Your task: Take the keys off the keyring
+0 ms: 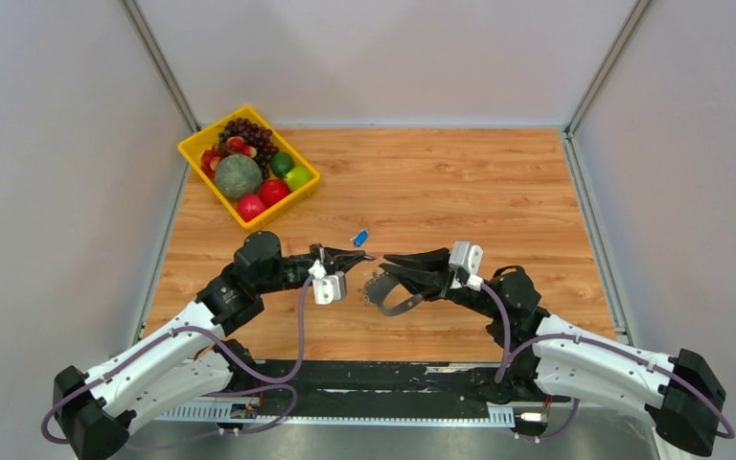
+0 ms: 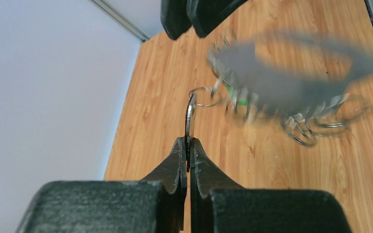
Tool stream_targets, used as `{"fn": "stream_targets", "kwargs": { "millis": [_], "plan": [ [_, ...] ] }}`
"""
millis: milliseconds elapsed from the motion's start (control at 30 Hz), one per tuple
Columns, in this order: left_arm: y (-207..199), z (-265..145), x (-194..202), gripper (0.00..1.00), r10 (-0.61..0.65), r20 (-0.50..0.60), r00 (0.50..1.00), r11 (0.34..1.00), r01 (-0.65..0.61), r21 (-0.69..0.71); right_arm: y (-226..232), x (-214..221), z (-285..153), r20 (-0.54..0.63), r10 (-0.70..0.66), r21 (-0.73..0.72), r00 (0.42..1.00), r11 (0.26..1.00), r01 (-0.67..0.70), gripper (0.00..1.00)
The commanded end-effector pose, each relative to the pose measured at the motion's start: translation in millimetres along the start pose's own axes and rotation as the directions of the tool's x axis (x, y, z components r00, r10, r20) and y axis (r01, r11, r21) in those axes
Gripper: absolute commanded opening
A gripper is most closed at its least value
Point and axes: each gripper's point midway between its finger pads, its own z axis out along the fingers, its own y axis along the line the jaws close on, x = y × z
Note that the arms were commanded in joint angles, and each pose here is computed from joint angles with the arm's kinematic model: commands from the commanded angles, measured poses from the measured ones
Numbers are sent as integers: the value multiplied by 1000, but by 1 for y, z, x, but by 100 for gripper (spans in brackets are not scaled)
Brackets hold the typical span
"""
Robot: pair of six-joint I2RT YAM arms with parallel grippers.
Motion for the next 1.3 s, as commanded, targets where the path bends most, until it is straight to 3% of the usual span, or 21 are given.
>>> {"fn": "stream_targets", "kwargs": {
  "millis": [0,100,733,1100,1267],
  "plan": [
    [12,-5,-6,0,15,-8,1000,999,-15,-50,10,-36,5,99,-2,-53,995,999,8,29],
    [15,-7,-8,0,21,-5,1000,997,-22,-71,10,-33,3,91,11,-47,996,999,-6,33],
    [6,-6,-19,0,56,58,997,998,-54,-26,-3,4,3,-31,56,32,998,998,-55,25],
    [5,-6,-17,0,59,53,997,998,-58,-20,-16,-30,-5,-6,-10,101,1000,995,11,30],
    [4,-7,-19,0,65,59,996,998,-64,-17,-22,-10,0,-92,-12,115,996,993,22,27]
  ]
}}
